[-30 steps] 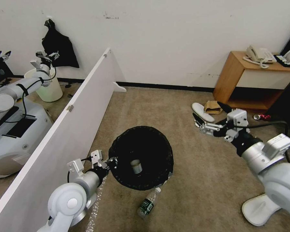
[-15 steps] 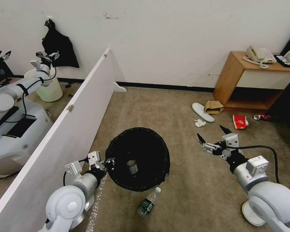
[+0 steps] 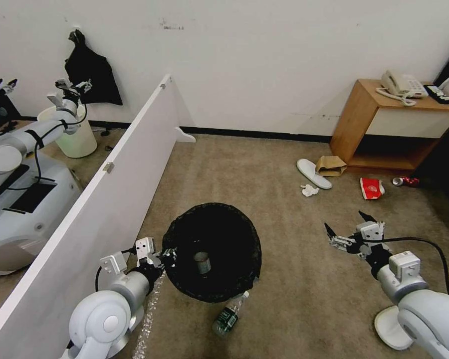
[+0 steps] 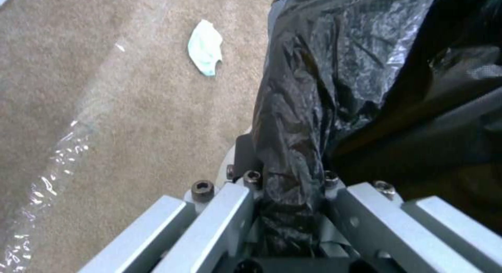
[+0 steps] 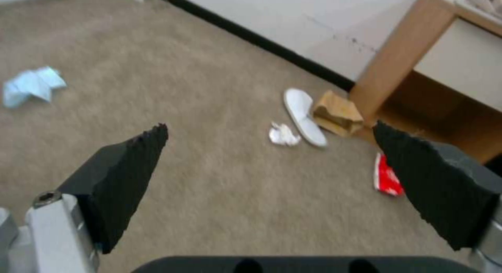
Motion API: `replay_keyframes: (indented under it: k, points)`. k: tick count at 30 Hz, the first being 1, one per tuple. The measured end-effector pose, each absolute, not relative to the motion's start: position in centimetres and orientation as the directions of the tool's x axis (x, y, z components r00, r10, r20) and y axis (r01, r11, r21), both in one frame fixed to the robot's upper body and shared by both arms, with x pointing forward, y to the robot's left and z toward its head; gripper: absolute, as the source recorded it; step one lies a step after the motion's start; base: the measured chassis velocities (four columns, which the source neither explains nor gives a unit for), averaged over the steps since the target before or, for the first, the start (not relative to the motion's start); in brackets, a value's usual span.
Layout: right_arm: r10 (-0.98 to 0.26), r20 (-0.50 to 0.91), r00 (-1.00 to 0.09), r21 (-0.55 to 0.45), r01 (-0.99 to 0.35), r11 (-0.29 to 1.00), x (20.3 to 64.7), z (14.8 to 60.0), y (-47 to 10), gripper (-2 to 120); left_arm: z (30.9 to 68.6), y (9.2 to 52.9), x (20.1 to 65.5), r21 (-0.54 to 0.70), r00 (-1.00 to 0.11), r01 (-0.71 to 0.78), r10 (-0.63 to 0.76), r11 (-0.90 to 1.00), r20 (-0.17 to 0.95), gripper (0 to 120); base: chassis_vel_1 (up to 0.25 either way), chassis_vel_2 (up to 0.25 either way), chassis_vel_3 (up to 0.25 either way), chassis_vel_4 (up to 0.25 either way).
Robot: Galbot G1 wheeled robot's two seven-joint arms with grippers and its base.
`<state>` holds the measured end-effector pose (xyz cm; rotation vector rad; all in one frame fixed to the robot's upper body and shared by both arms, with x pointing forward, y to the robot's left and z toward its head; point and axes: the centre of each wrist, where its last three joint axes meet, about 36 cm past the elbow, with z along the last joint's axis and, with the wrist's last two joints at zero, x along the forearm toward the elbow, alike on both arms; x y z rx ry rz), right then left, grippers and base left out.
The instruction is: Pick up the trash bin, then pick up the garbage from the floor and place it into the trash bin.
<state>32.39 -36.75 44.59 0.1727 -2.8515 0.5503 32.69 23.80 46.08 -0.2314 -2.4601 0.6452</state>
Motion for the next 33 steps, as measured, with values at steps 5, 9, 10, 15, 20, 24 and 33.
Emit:
replay_keyframes:
  k: [5, 9, 10, 15, 20, 24, 33]
  points:
    - [-0.038, 0.282, -0.959, -0.367, -0.144, 0.919, 32.2, 43.2, -37.6, 100, 45.6, 23.7, 32.2, -0.493, -0.81, 0.022, 0.304, 0.87, 0.501, 2, 0.0, 0.0, 0.0, 0.0]
    - [-0.002, 0.308, -0.951, -0.384, -0.126, 0.915, 31.9, 41.9, -38.7, 100, 45.4, 23.8, 32.1, -0.49, -0.808, 0.024, 0.305, 0.871, 0.504, 2, 0.0, 0.0, 0.0, 0.0]
    - [0.008, 0.314, -0.949, -0.388, -0.12, 0.914, 31.8, 41.6, -39.0, 100, 45.4, 23.8, 32.1, -0.488, -0.808, 0.025, 0.305, 0.873, 0.505, 2, 0.0, 0.0, 0.0, 0.0]
    - [0.035, 0.325, -0.945, -0.404, -0.105, 0.909, 31.6, 40.7, -39.8, 100, 45.4, 23.9, 32.1, -0.484, -0.807, 0.028, 0.306, 0.874, 0.505, 2, 0.0, 0.0, 0.0, 0.0]
    - [0.06, 0.343, -0.937, -0.423, -0.097, 0.901, 31.0, 40.1, -40.6, 100, 45.3, 24.0, 32.0, -0.482, -0.806, 0.03, 0.307, 0.876, 0.506, 2, 0.0, 0.0, 0.0, 0.0]
    - [0.089, 0.363, -0.928, -0.457, -0.094, 0.885, 30.1, 39.8, -41.8, 100, 45.4, 24.1, 32.0, -0.483, -0.806, 0.033, 0.309, 0.875, 0.505, 2, 0.0, 0.0, 0.0, 0.0]
    - [0.123, 0.383, -0.915, -0.502, -0.095, 0.86, 28.7, 40.4, -42.9, 100, 45.0, 24.1, 31.9, -0.484, -0.802, 0.031, 0.31, 0.875, 0.51, 2, 0.0, 0.0, 0.0, 0.0]
